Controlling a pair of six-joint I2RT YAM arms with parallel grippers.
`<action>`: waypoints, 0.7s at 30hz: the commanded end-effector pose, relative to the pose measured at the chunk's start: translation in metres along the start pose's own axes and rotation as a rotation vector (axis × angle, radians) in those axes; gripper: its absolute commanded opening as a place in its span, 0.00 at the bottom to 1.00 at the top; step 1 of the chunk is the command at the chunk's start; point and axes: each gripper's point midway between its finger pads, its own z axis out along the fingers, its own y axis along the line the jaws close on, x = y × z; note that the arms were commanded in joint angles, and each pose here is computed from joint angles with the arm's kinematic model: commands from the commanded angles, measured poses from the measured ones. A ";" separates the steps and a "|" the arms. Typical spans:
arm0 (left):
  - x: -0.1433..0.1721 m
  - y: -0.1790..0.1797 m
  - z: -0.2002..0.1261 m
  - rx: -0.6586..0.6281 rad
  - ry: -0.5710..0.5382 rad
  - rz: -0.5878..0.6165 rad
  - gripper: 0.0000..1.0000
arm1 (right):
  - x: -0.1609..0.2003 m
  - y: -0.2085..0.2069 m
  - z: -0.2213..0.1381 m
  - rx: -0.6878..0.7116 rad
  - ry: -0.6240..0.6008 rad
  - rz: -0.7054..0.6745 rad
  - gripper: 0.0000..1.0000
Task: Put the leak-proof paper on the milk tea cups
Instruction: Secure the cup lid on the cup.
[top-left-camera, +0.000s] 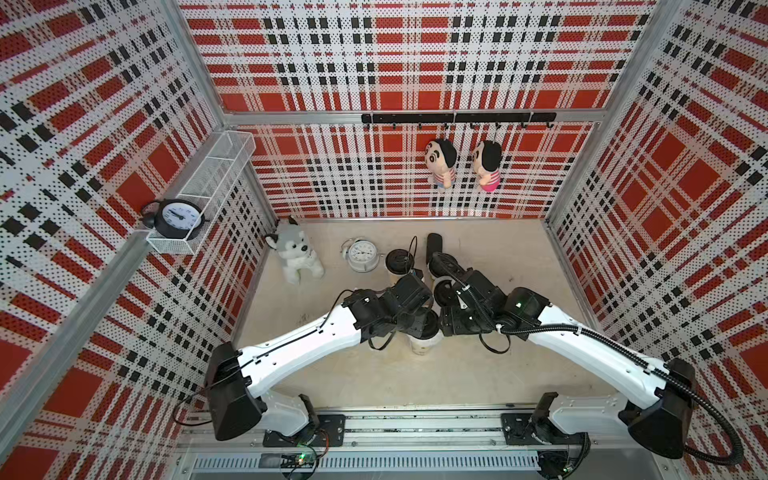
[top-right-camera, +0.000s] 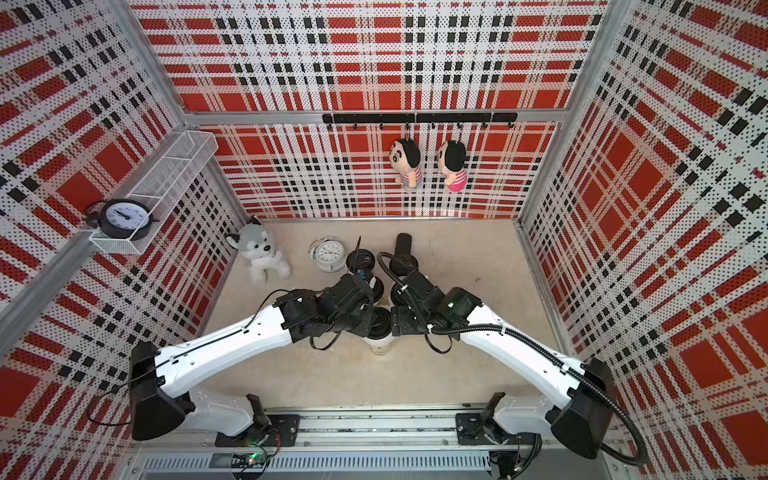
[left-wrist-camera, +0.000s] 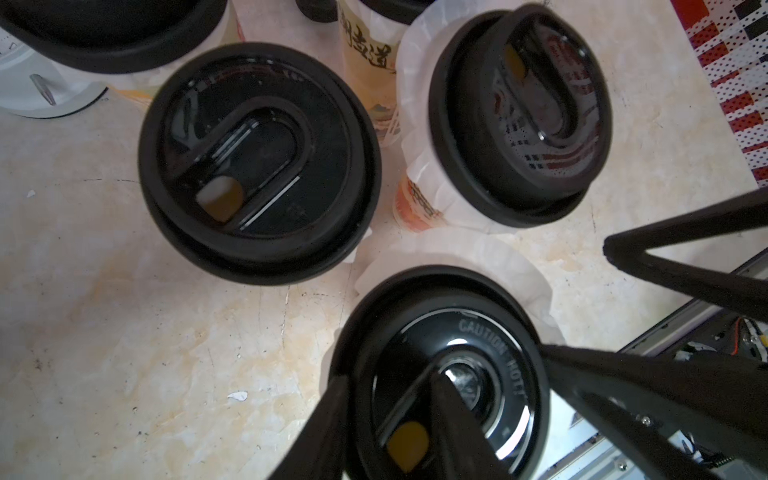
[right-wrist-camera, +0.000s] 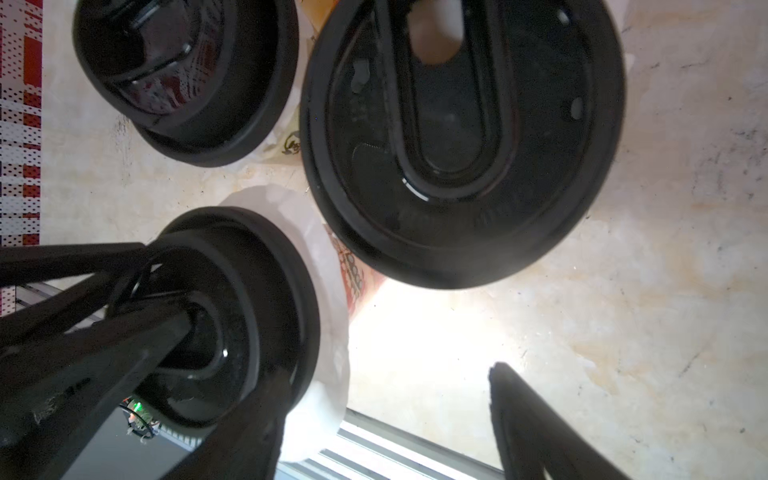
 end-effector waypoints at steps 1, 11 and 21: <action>0.045 0.015 0.019 -0.068 0.158 0.037 0.37 | 0.009 -0.006 0.009 0.022 0.017 0.013 0.78; 0.054 0.018 0.021 -0.063 0.166 0.028 0.37 | 0.045 -0.034 0.033 0.139 0.100 0.037 0.77; 0.060 0.019 0.024 -0.058 0.173 0.023 0.37 | 0.085 -0.054 0.054 0.240 0.202 0.027 0.77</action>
